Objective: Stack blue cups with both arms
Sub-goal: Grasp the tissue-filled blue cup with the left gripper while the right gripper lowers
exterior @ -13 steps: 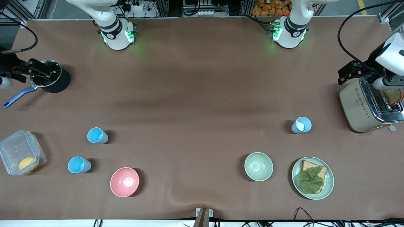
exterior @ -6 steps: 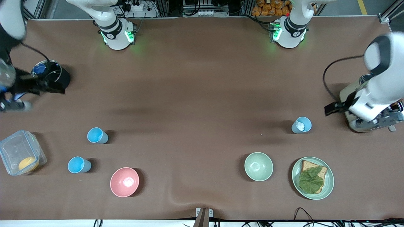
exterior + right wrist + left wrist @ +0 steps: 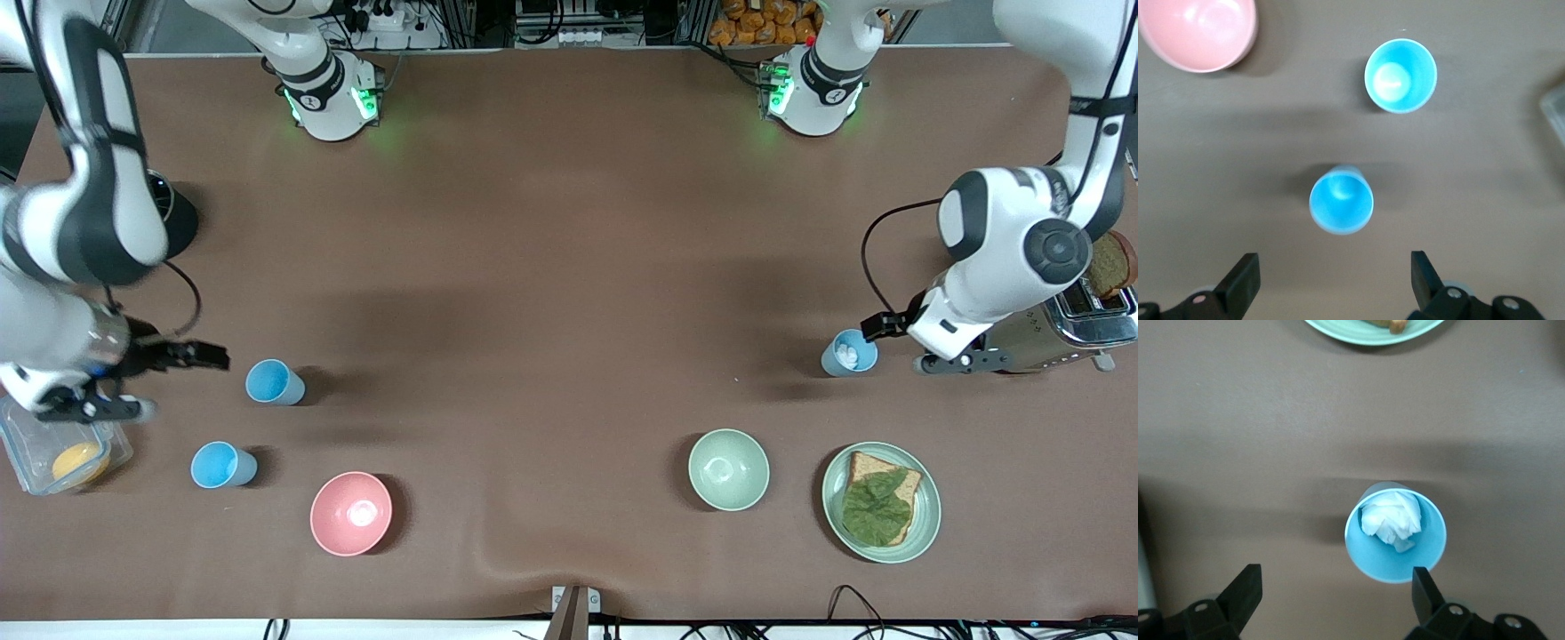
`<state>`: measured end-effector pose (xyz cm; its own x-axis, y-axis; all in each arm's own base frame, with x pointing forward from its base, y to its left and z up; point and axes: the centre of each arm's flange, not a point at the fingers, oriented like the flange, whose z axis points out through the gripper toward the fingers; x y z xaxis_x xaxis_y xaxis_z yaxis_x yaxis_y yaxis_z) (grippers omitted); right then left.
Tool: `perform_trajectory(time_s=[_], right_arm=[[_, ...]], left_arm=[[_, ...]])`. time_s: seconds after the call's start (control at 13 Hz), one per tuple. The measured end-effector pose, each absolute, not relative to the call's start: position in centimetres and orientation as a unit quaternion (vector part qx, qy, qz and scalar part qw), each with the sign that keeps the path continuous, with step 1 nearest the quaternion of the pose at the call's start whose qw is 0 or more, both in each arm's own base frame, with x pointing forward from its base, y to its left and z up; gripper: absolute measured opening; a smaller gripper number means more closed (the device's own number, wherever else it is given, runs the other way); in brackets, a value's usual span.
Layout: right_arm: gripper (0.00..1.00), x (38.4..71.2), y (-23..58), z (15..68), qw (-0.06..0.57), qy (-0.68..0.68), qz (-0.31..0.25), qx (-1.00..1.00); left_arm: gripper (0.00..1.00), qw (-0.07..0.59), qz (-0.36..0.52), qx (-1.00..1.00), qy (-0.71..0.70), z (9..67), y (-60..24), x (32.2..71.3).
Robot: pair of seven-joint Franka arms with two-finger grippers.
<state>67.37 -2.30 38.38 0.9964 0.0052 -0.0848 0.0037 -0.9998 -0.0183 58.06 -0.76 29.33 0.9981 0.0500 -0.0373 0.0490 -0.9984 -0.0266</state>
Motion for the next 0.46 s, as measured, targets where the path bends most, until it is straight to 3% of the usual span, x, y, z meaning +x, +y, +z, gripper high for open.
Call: perform_trajectory(time_s=[0.31, 0.46], right_arm=[[1.00, 69.1, -3.2, 27.9, -0.025, -0.018, 0.044, -0.999], [1.00, 68.9, -3.9, 27.3, -0.026, -0.015, 0.050, -0.998]], left_arm=[[0.82, 0.015, 0.027, -0.999, -0.024, 24.7, -0.8, 58.4], [0.57, 0.015, 0.031, -0.999, -0.023, 24.0, -0.9, 58.4]])
